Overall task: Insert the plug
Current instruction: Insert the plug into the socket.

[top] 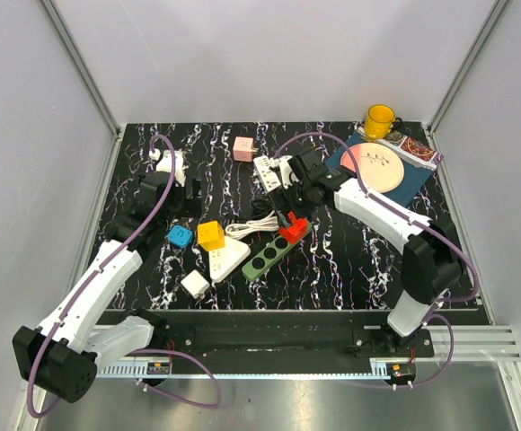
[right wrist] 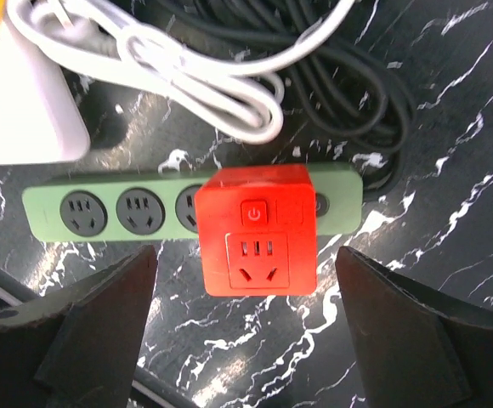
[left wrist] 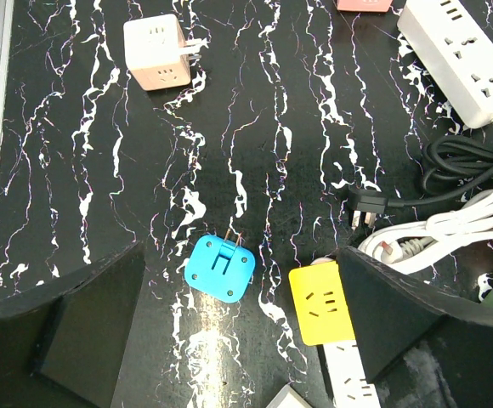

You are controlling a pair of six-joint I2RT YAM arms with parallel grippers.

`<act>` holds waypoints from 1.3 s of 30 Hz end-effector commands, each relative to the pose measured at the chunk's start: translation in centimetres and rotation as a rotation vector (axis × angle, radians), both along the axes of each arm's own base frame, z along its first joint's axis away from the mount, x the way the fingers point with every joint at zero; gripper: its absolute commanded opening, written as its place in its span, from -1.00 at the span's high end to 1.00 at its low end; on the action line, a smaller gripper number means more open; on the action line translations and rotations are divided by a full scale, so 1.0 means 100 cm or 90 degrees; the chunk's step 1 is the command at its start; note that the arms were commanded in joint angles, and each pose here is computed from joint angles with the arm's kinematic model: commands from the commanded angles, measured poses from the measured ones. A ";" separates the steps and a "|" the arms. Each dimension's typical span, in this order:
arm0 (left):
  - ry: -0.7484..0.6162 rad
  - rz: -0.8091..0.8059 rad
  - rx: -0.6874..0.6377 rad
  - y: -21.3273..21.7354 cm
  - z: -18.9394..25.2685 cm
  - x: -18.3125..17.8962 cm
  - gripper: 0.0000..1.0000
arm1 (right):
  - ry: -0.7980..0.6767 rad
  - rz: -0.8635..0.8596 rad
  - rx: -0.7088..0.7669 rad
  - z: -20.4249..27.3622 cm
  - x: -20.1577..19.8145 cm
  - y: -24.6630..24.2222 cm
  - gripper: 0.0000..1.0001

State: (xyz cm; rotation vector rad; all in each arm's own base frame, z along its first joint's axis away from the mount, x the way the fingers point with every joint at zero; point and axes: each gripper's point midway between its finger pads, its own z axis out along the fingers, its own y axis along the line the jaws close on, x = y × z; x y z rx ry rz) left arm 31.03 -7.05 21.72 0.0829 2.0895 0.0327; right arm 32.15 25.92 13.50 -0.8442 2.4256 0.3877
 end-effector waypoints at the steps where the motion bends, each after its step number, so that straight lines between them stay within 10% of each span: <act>1: -0.029 -0.006 -0.003 -0.002 0.009 0.006 -0.98 | 0.058 -0.006 -0.051 -0.013 -0.014 -0.009 -0.80; 21: -0.030 -0.009 -0.003 -0.003 0.009 0.005 -0.98 | 0.114 0.030 -0.182 -0.045 -0.014 -0.012 -0.56; 24: -0.030 -0.009 -0.003 -0.003 0.009 0.005 -0.98 | 0.138 0.036 -0.204 -0.054 -0.023 -0.019 -0.36; 32: -0.028 -0.007 0.000 -0.002 0.009 0.006 -0.98 | 0.180 0.049 -0.264 -0.080 -0.044 -0.044 1.00; 39: -0.027 -0.004 0.002 -0.001 0.008 0.006 -0.98 | 0.167 0.067 -0.257 -0.084 -0.031 -0.029 1.00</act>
